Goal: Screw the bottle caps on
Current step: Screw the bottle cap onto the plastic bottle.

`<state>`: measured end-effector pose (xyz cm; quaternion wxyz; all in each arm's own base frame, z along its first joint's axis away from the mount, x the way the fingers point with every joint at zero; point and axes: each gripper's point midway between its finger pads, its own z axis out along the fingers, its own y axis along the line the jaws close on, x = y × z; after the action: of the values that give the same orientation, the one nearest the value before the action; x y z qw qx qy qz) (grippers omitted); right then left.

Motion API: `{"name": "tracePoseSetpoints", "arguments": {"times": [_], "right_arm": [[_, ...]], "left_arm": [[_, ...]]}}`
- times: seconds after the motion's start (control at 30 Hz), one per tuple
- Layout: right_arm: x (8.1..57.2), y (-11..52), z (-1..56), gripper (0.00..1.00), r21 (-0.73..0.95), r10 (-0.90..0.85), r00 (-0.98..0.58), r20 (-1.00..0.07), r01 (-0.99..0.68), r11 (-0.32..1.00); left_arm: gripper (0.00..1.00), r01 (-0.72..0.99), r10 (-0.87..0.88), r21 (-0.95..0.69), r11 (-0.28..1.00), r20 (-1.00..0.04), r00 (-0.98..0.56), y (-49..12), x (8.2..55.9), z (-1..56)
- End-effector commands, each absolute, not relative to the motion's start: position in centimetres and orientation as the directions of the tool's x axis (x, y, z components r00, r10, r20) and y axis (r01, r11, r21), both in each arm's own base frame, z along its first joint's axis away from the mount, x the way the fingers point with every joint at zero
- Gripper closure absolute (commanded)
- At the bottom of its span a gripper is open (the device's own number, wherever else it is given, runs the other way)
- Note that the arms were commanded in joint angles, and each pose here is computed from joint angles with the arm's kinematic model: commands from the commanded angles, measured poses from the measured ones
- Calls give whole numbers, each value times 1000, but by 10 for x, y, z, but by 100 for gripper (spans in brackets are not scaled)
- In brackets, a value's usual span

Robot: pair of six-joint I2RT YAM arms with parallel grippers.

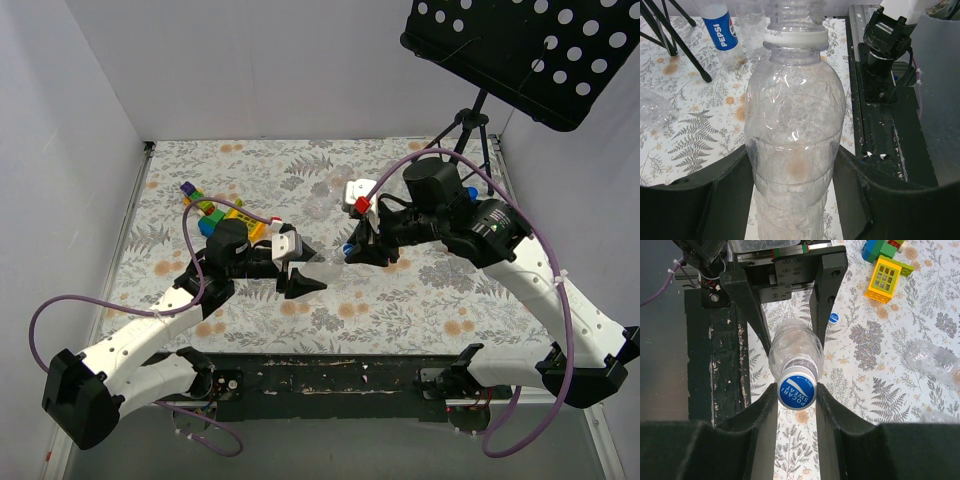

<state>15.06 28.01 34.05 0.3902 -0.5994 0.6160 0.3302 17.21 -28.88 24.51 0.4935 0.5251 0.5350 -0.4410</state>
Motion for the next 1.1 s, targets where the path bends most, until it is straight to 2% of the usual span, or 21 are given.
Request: {"name": "tracePoseSetpoints", "arguments": {"times": [0.0, 0.77, 1.07], "right_arm": [[150, 285, 343, 99, -64, -467, 31, -884, -996, 54], [155, 288, 333, 98, -59, -536, 18, -844, -996, 60], [158, 280, 327, 97, -69, -571, 5, -821, -994, 91]], "left_arm": [[94, 995, 94, 76, 68, -993, 69, -288, 171, 257], [94, 997, 80, 77, 24, -994, 75, -290, 164, 258], [95, 996, 72, 82, 47, -994, 79, -289, 167, 261]]}}
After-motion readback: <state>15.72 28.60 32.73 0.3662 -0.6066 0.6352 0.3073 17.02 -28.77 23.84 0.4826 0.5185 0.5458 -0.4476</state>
